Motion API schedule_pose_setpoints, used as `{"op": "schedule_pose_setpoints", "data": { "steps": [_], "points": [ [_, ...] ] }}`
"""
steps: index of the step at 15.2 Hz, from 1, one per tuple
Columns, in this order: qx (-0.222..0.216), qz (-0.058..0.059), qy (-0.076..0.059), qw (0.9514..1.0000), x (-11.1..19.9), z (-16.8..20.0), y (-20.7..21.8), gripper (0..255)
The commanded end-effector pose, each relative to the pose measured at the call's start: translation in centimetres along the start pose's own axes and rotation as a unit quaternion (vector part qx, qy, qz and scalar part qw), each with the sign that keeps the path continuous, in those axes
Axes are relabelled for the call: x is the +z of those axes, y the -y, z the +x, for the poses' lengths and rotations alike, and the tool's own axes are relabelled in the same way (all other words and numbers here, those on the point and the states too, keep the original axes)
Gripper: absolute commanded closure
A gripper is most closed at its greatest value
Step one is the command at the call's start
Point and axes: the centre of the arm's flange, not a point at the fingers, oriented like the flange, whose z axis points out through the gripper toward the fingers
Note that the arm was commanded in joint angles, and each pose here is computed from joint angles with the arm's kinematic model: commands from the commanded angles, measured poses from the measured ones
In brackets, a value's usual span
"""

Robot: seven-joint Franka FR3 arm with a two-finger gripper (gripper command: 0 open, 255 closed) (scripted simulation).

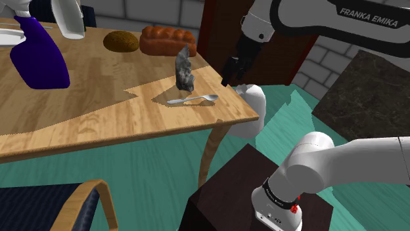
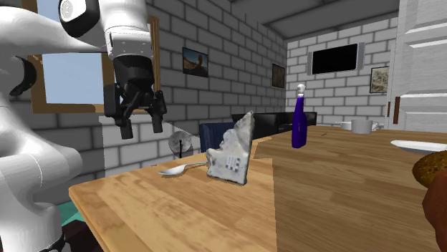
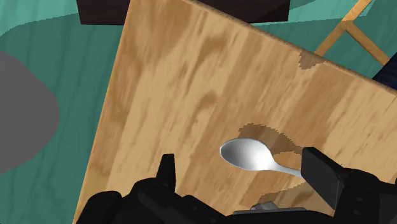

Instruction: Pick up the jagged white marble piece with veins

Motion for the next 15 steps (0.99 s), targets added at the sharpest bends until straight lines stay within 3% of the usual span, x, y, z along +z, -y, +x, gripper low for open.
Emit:
{"op": "schedule_pose_setpoints", "data": {
  "steps": [1,14,15],
  "points": [
    [0.0,0.0,0.0,1.0,0.0,0.0,0.0,0],
    [0.019,-0.091,0.044,0.9947,1.6,17.2,9.4,0],
    [0.02,-0.092,0.044,0.9946,1.6,17.4,9.5,0]
  ]
}}
